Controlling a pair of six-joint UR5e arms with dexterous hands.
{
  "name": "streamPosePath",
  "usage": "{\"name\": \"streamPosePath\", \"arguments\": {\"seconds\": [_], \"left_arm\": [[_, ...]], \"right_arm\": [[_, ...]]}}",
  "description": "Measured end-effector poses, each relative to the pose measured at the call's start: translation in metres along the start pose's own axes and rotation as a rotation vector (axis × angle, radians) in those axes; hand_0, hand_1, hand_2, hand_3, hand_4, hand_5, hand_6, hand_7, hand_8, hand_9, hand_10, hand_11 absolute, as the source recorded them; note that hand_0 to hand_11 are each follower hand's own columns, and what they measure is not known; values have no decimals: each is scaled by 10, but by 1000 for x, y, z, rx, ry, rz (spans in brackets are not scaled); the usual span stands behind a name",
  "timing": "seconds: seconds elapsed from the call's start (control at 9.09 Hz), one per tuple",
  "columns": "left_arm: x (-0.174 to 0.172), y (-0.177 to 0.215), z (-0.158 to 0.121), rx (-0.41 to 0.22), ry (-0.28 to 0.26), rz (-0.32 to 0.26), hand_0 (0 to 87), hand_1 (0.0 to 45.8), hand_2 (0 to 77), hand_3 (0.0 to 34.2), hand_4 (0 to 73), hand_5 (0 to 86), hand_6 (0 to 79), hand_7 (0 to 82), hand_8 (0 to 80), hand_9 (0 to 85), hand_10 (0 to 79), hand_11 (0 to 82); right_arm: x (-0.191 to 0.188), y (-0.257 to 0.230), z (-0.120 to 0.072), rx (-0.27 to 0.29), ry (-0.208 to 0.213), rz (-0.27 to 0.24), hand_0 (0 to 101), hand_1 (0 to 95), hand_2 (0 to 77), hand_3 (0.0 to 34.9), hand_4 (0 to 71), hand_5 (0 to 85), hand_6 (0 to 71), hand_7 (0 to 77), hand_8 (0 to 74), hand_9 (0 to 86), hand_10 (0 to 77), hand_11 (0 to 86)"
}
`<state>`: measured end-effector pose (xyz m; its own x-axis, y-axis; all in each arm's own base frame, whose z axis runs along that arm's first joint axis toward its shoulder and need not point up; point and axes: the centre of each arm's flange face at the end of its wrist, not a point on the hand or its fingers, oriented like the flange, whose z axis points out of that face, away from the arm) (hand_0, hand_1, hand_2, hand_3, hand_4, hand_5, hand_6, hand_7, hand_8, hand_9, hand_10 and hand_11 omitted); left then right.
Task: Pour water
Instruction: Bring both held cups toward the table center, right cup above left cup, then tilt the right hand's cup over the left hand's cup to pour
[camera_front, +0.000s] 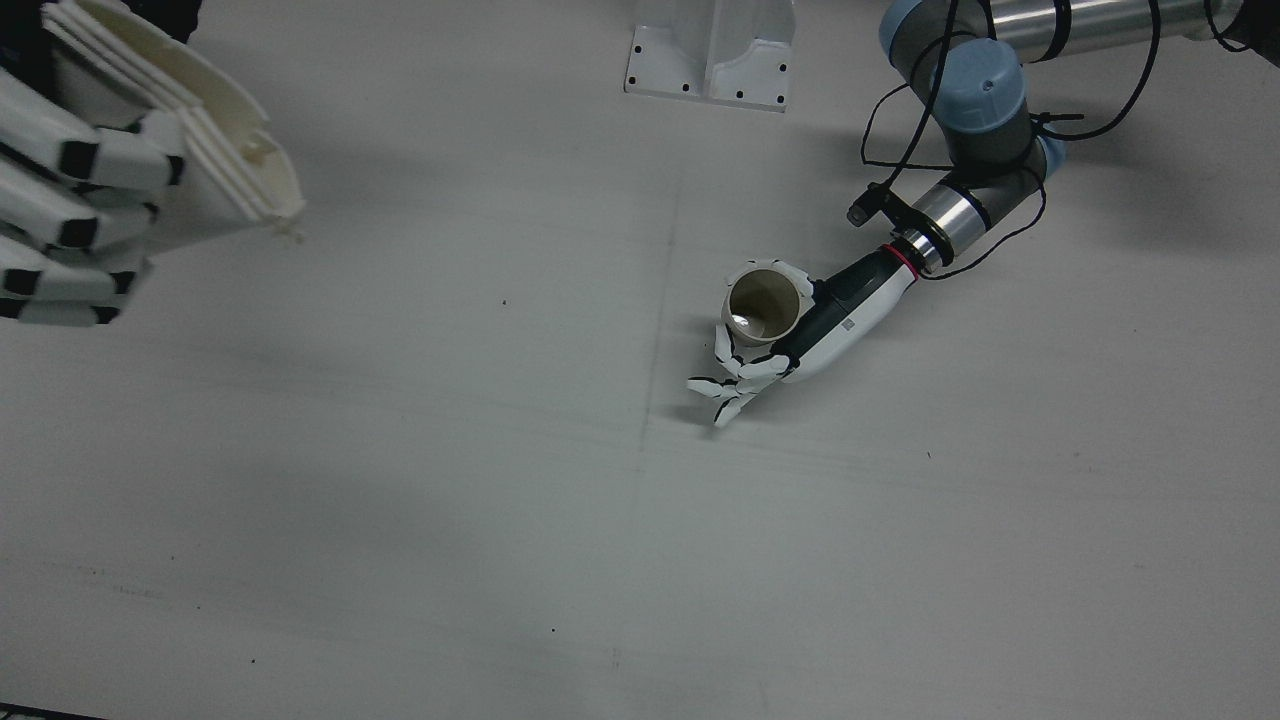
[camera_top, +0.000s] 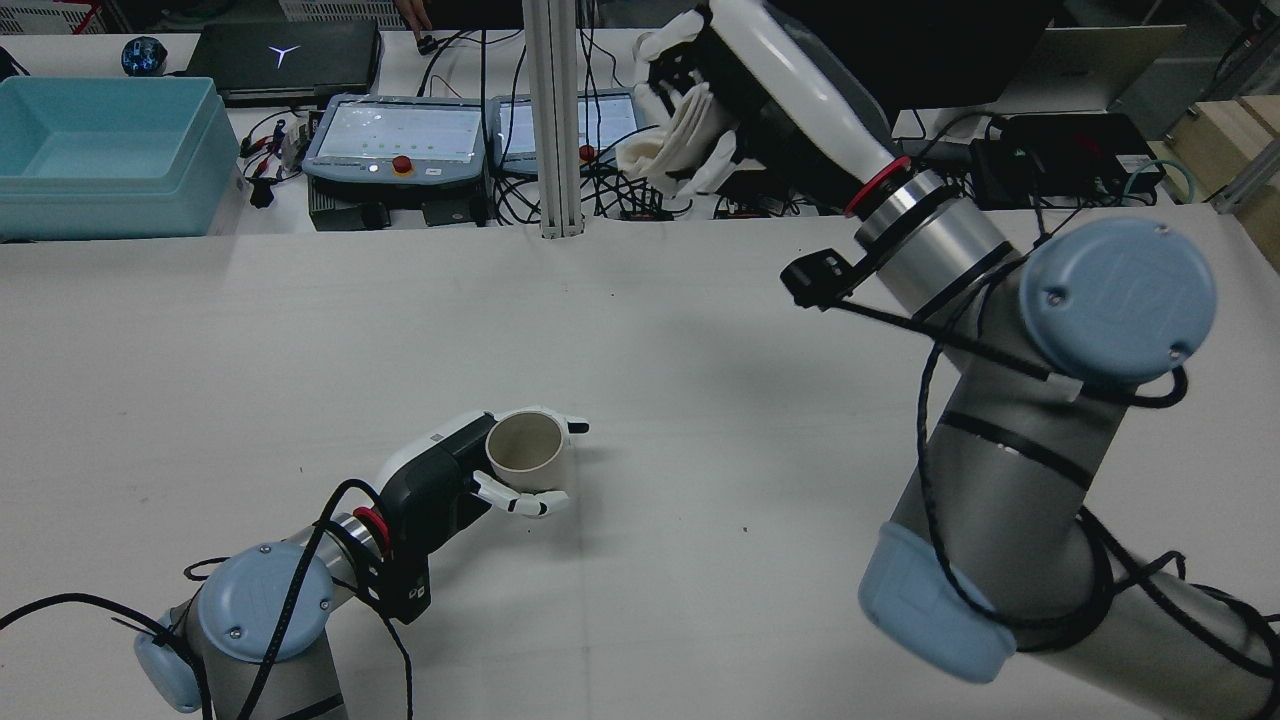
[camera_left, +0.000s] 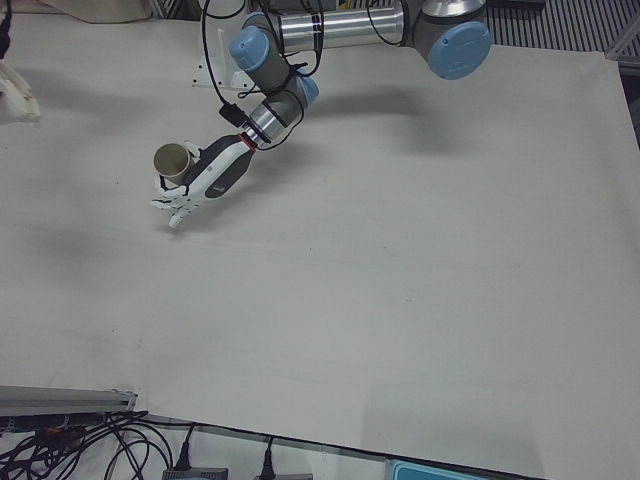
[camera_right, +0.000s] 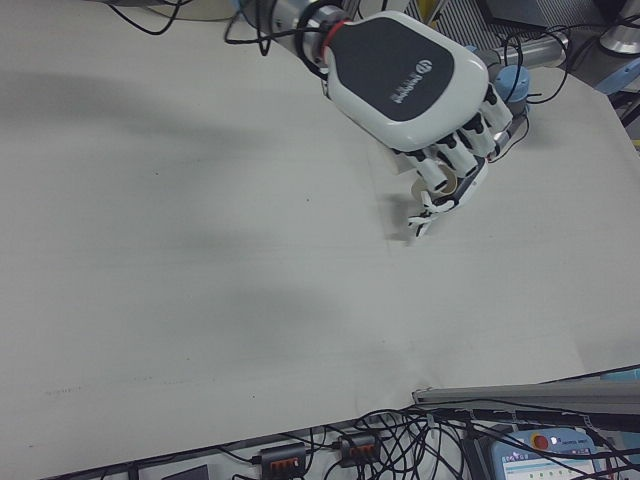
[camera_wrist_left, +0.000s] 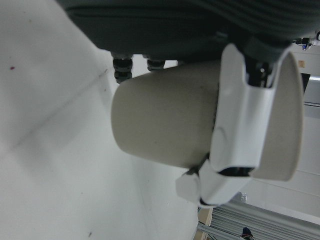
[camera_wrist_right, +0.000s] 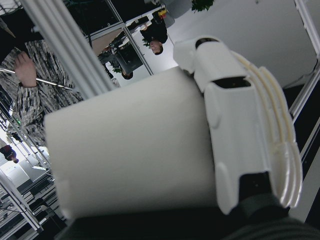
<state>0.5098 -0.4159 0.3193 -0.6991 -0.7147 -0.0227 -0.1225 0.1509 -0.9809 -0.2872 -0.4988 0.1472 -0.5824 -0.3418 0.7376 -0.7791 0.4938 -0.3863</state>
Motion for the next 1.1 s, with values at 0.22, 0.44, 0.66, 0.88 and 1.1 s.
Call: {"name": "streamPosePath", "arguments": {"seconds": [0.22, 0.44, 0.66, 0.88, 1.1], "left_arm": [[22, 18, 7, -10, 32, -3, 695, 256, 371, 95, 344, 540, 153, 251, 16, 33, 54, 109], [48, 27, 7, -23, 68, -3, 730, 256, 371, 94, 344, 540, 158, 251, 16, 33, 49, 98], [56, 35, 4, -36, 79, -5, 742, 256, 371, 93, 344, 540, 158, 251, 16, 33, 49, 98], [56, 42, 3, -46, 78, -7, 742, 256, 371, 93, 344, 540, 153, 251, 16, 33, 54, 98], [53, 48, 4, -52, 75, -10, 720, 256, 371, 94, 344, 540, 153, 251, 16, 33, 54, 98]], "right_arm": [[19, 69, -18, -45, 37, -66, 805, 207, 344, 113, 633, 562, 698, 638, 469, 627, 404, 638], [32, 86, -29, -60, 67, -94, 804, 207, 344, 112, 665, 605, 698, 704, 431, 562, 376, 551], [48, 82, -41, -66, 102, -117, 803, 196, 360, 110, 665, 654, 687, 704, 431, 573, 355, 551], [54, 79, -46, -65, 116, -126, 804, 196, 365, 110, 665, 682, 687, 704, 425, 556, 365, 551], [56, 78, -46, -59, 119, -128, 805, 196, 371, 110, 665, 682, 671, 709, 425, 562, 387, 578]]}}
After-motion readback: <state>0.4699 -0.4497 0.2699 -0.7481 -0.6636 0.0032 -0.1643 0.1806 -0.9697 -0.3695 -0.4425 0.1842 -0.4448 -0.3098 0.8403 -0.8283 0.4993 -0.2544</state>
